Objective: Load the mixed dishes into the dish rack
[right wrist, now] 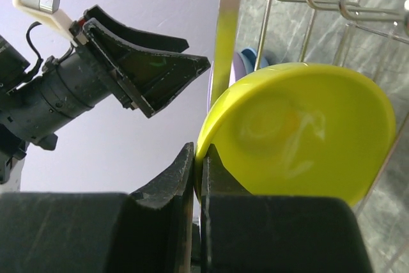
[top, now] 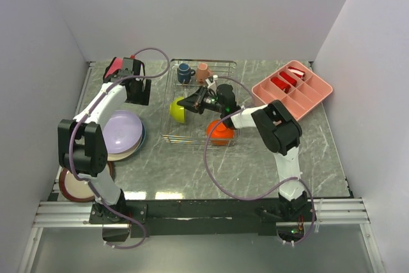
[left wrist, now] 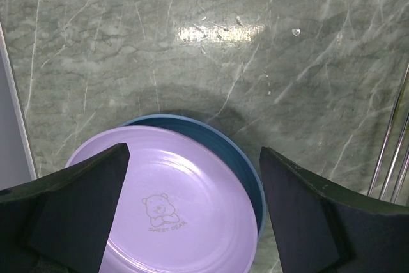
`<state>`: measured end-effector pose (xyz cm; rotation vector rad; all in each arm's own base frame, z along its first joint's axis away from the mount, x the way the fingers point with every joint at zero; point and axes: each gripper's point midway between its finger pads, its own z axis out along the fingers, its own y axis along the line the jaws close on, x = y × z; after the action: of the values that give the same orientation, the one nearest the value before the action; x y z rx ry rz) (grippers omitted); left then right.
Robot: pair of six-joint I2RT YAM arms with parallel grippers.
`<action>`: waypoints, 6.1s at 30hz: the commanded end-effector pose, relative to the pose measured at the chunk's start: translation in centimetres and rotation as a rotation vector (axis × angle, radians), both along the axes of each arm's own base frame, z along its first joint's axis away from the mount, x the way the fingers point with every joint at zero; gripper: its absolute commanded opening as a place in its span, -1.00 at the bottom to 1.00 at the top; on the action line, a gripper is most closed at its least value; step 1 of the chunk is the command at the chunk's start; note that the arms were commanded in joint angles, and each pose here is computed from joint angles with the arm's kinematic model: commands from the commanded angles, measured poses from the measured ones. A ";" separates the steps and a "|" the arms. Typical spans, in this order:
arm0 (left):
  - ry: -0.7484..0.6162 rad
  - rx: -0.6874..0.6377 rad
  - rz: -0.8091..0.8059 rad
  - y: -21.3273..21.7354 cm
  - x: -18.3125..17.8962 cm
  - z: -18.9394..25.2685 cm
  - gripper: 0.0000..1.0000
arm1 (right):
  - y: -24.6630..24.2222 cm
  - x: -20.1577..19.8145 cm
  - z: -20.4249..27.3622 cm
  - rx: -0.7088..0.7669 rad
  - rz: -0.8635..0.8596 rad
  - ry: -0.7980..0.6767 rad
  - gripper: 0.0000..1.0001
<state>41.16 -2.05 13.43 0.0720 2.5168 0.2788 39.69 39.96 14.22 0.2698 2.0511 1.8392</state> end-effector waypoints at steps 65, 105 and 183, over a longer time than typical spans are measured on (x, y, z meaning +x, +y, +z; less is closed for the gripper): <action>-0.475 -0.194 -0.164 -4.3 2.1 18.4 0.92 | -21.1 1.5 13.9 -1.138 -0.110 -0.929 0.36; -0.039 -0.021 0.349 17.5 -13.4 -0.5 0.83 | 15.6 -2.1 3.8 -0.558 0.252 -0.624 0.55; -0.475 -0.186 0.158 13.4 -10.2 11.2 0.76 | 7.0 0.2 22.0 -0.832 -0.194 -1.093 -1.00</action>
<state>29.40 11.43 20.70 -0.2806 2.1926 0.1301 36.92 51.96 28.52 -0.7404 1.7897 0.7783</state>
